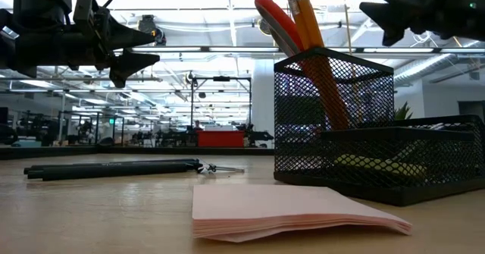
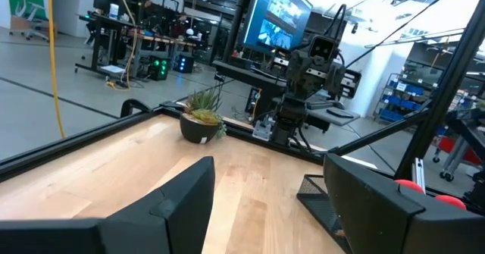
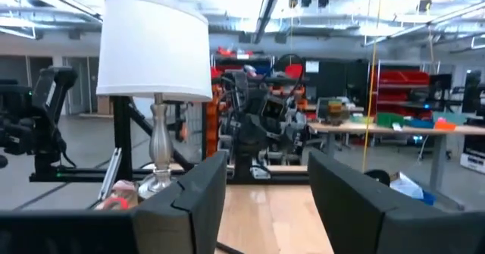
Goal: Pick and place office supplies into organizer
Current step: Put the black pen into the black desk organizer
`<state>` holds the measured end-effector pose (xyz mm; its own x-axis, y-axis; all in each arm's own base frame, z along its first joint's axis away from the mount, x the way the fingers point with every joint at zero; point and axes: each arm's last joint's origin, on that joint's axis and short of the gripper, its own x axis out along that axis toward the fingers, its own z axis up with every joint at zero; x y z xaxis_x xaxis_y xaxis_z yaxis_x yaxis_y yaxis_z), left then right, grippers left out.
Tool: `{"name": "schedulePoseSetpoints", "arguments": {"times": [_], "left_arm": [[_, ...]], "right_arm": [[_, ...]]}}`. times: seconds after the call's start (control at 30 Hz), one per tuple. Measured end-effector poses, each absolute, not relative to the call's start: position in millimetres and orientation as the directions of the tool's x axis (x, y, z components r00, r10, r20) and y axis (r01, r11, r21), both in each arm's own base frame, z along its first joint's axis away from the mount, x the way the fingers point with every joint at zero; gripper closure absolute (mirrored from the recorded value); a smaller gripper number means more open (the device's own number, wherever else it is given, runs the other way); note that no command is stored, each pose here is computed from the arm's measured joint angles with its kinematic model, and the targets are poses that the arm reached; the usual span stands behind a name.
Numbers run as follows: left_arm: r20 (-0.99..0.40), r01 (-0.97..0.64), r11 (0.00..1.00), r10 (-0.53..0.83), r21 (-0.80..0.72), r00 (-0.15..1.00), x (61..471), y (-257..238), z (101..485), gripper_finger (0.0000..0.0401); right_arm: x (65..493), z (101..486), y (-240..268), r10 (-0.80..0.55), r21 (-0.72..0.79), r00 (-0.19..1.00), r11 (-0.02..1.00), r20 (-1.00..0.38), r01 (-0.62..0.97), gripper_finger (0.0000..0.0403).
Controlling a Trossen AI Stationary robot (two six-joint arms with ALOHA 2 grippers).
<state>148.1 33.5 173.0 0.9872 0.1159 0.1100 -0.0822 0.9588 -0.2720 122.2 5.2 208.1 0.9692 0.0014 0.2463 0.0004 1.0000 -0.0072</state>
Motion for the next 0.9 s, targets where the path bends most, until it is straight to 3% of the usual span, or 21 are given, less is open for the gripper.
{"name": "schedulePoseSetpoints", "arguments": {"times": [0.37,0.63,0.9], "left_arm": [[0.11,-0.082,0.959,0.116,-0.272,0.987,148,34,173,0.0148],[0.11,-0.082,0.959,0.116,-0.272,0.987,148,34,173,0.0148],[0.11,-0.082,0.959,0.116,-0.272,0.987,148,34,173,0.0148]], "right_arm": [[106,206,4,0.001,0.02,0.934,1.0,0.357,-0.009,0.022],[109,194,5,0.006,0.031,0.971,0.999,0.241,-0.014,0.022],[111,188,5,0.011,0.154,0.985,0.987,0.174,-0.038,0.022]]}}
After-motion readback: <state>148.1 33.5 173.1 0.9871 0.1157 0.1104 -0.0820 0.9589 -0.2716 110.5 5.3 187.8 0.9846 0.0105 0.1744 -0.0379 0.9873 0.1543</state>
